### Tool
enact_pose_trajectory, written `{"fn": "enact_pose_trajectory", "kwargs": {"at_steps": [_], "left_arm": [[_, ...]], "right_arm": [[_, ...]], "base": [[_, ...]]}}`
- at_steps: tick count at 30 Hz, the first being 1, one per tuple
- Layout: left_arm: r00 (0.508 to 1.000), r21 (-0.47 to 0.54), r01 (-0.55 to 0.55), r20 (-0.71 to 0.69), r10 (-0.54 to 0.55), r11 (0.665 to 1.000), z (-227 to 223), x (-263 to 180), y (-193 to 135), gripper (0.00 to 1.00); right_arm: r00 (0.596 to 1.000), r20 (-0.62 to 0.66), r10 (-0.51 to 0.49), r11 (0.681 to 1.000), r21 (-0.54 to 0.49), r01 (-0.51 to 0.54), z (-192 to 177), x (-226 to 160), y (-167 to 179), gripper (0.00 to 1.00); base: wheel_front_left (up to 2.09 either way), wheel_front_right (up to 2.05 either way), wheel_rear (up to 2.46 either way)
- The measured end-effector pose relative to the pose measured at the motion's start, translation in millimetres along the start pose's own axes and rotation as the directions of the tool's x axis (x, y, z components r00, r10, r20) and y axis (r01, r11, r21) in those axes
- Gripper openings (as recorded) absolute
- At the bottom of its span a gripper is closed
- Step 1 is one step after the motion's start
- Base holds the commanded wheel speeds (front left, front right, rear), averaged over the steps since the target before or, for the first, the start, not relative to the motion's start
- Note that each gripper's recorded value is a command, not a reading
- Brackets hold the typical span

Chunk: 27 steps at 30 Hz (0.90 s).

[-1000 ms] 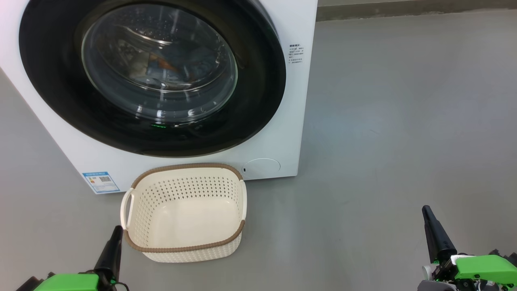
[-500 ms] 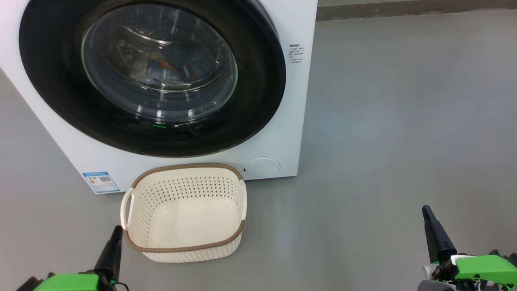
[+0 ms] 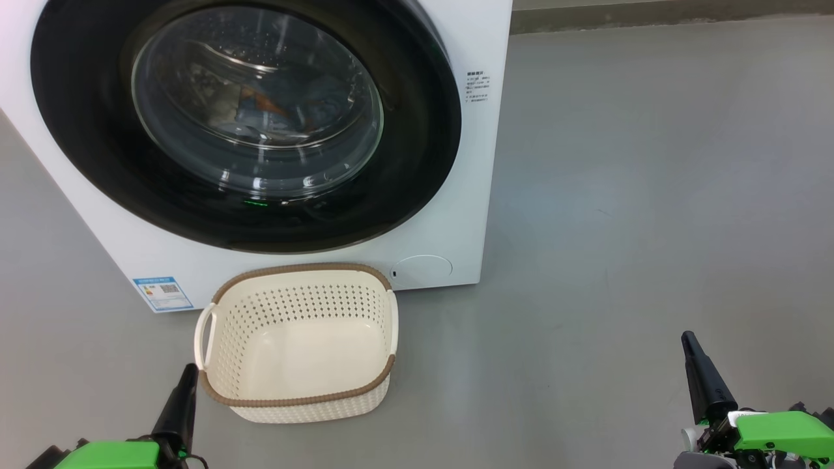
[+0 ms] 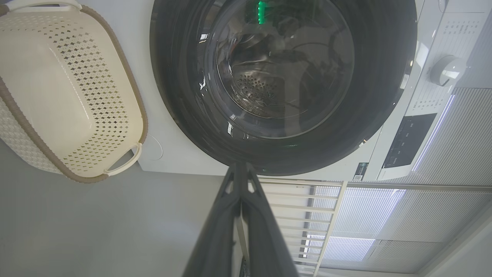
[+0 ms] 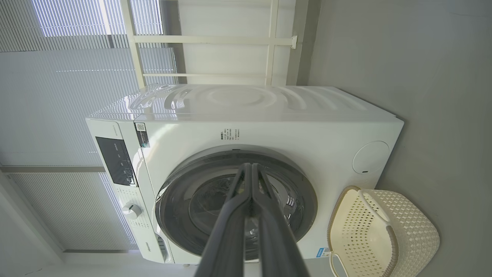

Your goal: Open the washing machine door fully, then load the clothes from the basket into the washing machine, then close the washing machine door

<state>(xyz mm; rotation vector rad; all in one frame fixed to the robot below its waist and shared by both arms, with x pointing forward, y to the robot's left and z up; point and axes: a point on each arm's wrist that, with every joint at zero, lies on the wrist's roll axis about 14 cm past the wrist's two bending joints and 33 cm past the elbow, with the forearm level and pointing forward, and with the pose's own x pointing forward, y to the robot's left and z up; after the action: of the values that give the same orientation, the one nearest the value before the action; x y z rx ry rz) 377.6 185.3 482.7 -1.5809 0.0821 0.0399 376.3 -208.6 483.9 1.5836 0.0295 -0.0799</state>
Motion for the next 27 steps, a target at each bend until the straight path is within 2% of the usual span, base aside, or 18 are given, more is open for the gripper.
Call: {"fn": "enact_pose_trajectory", "kwargs": {"at_steps": [27], "left_arm": [[1.000,0.000,0.000,0.000,0.000,1.000,0.1,0.0,-0.1,0.00]], "right_arm": [[1.000,0.002,0.000,1.000,0.001,0.000,0.4,0.0,0.1,0.00]], "base": [[0.00,0.00,0.00]]}}
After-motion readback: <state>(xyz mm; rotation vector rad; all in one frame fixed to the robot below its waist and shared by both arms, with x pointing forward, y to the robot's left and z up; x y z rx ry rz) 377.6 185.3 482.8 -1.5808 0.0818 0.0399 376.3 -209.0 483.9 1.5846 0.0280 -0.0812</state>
